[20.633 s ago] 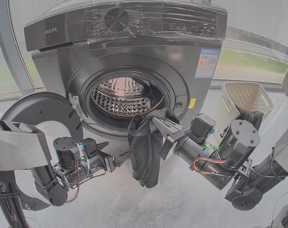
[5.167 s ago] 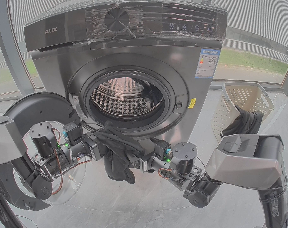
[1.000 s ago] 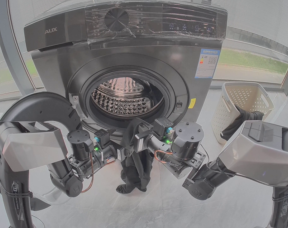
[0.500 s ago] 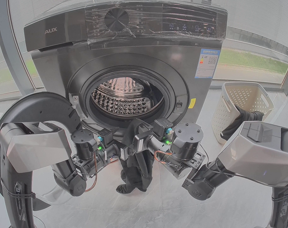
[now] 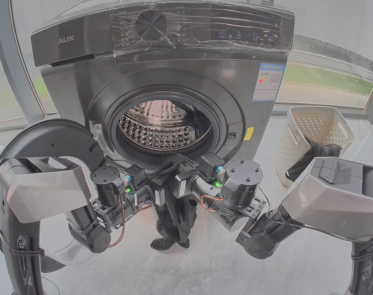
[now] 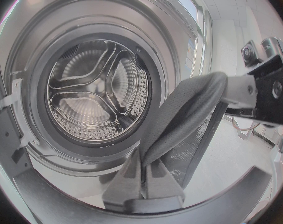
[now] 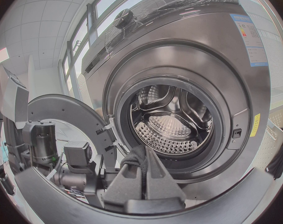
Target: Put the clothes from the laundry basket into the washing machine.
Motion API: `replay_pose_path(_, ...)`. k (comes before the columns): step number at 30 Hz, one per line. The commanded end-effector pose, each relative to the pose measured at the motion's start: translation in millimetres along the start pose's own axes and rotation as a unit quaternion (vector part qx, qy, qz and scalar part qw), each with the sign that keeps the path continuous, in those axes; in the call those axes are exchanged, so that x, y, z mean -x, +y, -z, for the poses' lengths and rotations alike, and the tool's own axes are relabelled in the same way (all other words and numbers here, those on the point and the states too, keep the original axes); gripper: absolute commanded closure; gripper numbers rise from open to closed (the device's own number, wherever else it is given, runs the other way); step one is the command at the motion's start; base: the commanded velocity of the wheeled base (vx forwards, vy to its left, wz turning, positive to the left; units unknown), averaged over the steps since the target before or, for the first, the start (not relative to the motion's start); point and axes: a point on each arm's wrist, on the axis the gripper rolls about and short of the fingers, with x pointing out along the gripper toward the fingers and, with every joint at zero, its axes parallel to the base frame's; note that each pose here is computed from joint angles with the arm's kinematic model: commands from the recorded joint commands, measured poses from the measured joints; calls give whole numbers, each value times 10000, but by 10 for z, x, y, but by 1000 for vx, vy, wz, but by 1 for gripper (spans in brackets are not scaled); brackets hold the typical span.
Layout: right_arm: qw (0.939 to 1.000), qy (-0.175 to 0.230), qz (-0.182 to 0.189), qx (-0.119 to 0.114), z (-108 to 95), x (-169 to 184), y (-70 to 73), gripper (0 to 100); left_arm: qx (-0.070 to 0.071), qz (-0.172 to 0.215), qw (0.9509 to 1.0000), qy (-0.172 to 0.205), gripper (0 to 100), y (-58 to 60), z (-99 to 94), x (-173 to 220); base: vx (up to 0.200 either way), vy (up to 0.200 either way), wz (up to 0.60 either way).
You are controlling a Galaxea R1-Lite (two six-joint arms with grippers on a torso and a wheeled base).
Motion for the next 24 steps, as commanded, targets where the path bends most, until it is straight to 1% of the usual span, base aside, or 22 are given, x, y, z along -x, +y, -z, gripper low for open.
replay_pose_path(1,10000,46,23,-1,33,3,-26,100,-25,-7,9997,-260,100,-12,-276,178,0,0,0)
replay_pose_path(2,10000,45,31,0,34,4,-33,100,-27,-8,9996,-268,100,-14,-291,195,0,0,0)
replay_pose_path(3,10000,75,33,-24,48,16,-36,100,-45,-17,9994,-344,100,-18,-382,272,0,0,0)
replay_pose_path(5,10000,74,33,-39,56,29,-46,100,-70,-65,9991,-403,100,3,-461,357,0,0,0)
replay_pose_path(8,9999,112,35,-30,77,58,-59,100,-88,-43,9991,-411,100,1,-518,462,0,0,0)
replay_pose_path(9,9999,142,38,-32,89,68,-62,0,-96,3,9991,-404,100,-10,-527,488,0,0,0)
replay_pose_path(17,9997,177,133,-66,97,70,-141,0,-108,100,9987,-497,100,-27,-604,550,0,0,0)
replay_pose_path(18,9994,269,202,-41,114,110,-201,0,-115,191,9980,-596,100,-27,-659,559,0,0,0)
replay_pose_path(19,9992,335,222,-26,132,137,-226,0,-117,213,9976,-641,100,-28,-685,562,0,0,0)
replay_pose_path(24,9967,741,324,53,283,297,-377,0,-107,228,9970,-738,100,-22,-750,591,0,0,0)
